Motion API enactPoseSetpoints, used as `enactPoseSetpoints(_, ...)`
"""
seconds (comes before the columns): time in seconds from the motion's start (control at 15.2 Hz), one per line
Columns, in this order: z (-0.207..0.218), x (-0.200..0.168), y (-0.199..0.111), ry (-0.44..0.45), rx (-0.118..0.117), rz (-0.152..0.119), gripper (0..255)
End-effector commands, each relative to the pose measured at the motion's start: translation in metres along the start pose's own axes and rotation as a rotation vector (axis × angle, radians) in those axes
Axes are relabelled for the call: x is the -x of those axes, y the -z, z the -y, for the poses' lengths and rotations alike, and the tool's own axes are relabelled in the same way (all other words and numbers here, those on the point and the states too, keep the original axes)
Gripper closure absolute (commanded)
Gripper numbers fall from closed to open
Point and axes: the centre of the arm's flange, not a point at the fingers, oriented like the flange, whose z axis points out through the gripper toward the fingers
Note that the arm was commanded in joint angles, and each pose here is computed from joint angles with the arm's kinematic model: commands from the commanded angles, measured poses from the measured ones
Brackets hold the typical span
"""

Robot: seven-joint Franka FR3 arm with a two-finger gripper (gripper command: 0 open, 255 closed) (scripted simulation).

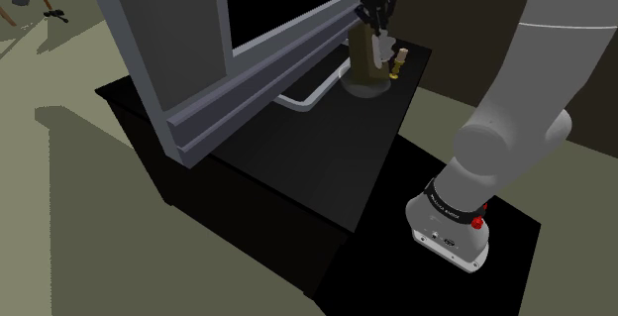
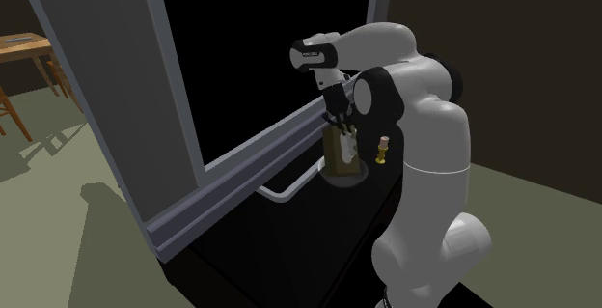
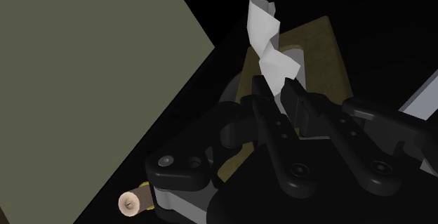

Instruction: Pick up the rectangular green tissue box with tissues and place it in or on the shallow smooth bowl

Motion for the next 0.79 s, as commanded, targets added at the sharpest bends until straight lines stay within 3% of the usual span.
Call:
enactPoseSetpoints(0.0,0.000,0.000,0.000,0.000,0.000,0.000,255)
enactPoseSetpoints(0.07,0.000,0.000,0.000,0.000,0.000,0.000,0)
enactPoseSetpoints(0.4,0.000,0.000,0.000,0.000,0.000,0.000,0)
enactPoseSetpoints(0.66,0.000,0.000,0.050,0.000,0.000,0.000,0)
enactPoseSetpoints(0.73,0.000,0.000,0.050,0.000,0.000,0.000,0)
